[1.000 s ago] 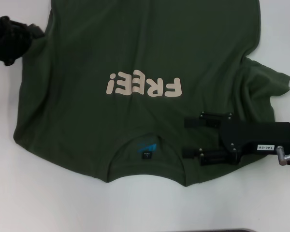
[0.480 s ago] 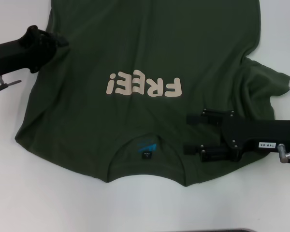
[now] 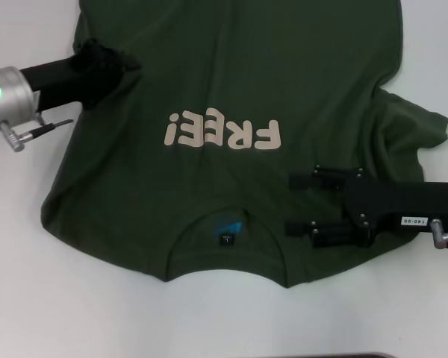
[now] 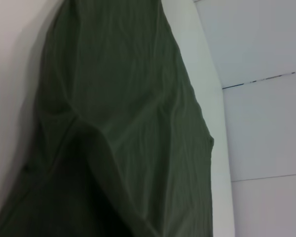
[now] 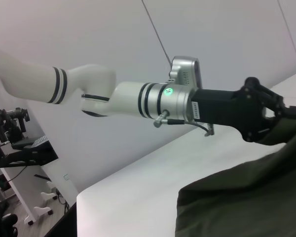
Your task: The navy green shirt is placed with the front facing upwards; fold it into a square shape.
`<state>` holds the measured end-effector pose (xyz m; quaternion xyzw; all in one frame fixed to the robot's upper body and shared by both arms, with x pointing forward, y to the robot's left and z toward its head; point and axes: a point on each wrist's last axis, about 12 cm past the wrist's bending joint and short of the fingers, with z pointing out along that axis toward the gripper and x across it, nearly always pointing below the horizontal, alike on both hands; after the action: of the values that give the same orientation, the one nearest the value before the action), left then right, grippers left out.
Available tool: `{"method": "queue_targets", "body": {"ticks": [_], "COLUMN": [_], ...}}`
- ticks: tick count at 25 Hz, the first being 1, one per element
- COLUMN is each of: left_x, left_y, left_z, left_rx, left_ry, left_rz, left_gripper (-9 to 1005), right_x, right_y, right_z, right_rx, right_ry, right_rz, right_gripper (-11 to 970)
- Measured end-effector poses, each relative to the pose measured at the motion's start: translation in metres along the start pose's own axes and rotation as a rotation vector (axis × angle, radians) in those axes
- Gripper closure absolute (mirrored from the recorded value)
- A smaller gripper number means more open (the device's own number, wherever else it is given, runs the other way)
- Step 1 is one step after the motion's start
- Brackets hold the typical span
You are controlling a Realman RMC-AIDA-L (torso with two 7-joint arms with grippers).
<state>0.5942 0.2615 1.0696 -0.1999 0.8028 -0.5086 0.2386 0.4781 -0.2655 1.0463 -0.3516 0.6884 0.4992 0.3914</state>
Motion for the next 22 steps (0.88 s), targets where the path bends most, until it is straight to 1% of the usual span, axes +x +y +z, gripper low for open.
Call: {"method": "queue_targets", "body": {"ticks": [5, 12, 22], "left_x": [0.003, 0.006, 0.003], "left_y": [-0.003, -0.001, -0.001], "left_z": [0.013, 0.017, 0.015], "left_rx": [-0.017, -0.030, -0.031], "left_ry": [-0.007, -0.013, -0.002], "left_rz": [0.024, 0.038, 0.027], "left_gripper": [954, 933, 532], "right_x": [0.000, -0.003, -0.006], "right_y": [0.000, -0.002, -0.003], "right_z": [0.000, 0.000, 0.002], "right_rx": [0.001, 0.005, 0.001], "right_ry": [0.000, 0.002, 0.004], "right_rz": [0.001, -0.008, -0.018], "right_gripper": [32, 31, 32]}}
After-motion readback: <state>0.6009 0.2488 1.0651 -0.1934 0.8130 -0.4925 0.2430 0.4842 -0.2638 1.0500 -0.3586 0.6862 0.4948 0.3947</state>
